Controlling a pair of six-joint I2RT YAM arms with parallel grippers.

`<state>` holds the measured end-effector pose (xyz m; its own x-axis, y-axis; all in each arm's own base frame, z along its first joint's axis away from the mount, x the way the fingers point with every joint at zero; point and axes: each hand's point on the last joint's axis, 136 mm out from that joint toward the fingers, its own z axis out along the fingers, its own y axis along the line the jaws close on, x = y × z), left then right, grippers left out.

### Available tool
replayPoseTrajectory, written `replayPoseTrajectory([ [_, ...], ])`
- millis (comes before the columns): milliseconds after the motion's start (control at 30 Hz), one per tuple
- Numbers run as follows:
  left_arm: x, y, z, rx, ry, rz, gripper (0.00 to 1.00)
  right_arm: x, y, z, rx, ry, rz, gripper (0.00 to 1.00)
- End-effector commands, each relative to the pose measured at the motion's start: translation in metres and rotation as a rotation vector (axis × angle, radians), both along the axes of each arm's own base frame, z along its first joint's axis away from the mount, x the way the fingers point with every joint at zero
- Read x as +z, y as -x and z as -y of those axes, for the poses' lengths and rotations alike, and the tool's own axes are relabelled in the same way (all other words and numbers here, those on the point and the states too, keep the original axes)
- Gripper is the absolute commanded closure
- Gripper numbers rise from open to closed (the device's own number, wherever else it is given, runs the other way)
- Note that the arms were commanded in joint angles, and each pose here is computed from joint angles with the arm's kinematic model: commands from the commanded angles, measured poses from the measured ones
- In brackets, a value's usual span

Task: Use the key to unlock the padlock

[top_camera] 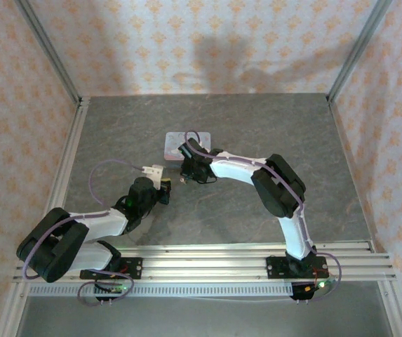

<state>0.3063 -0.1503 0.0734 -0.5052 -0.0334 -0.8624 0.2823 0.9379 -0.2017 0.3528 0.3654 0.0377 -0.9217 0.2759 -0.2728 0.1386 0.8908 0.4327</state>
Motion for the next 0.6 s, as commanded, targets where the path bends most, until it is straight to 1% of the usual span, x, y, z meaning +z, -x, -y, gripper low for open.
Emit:
replayPoseTrajectory([
  [0,-0.001,-0.001,-0.011,0.053,-0.015,-0.009,1.00,0.001,0.008,0.019,-0.016,0.072,-0.009,0.91],
  [100,-0.001,-0.002,-0.012,0.059,-0.018,-0.011,1.00,0.012,0.007,0.019,-0.017,0.060,0.008,0.98],
  [167,0.000,-0.003,-0.012,0.062,-0.023,-0.014,1.00,0.017,0.006,0.018,-0.018,0.046,0.015,1.00],
  [333,0.004,-0.005,-0.013,0.069,-0.029,-0.017,1.00,0.022,0.009,0.013,-0.038,-0.014,0.003,1.00],
  [567,0.008,-0.007,-0.016,0.101,-0.034,-0.053,1.00,0.028,0.007,0.011,-0.091,-0.174,-0.016,1.00],
])
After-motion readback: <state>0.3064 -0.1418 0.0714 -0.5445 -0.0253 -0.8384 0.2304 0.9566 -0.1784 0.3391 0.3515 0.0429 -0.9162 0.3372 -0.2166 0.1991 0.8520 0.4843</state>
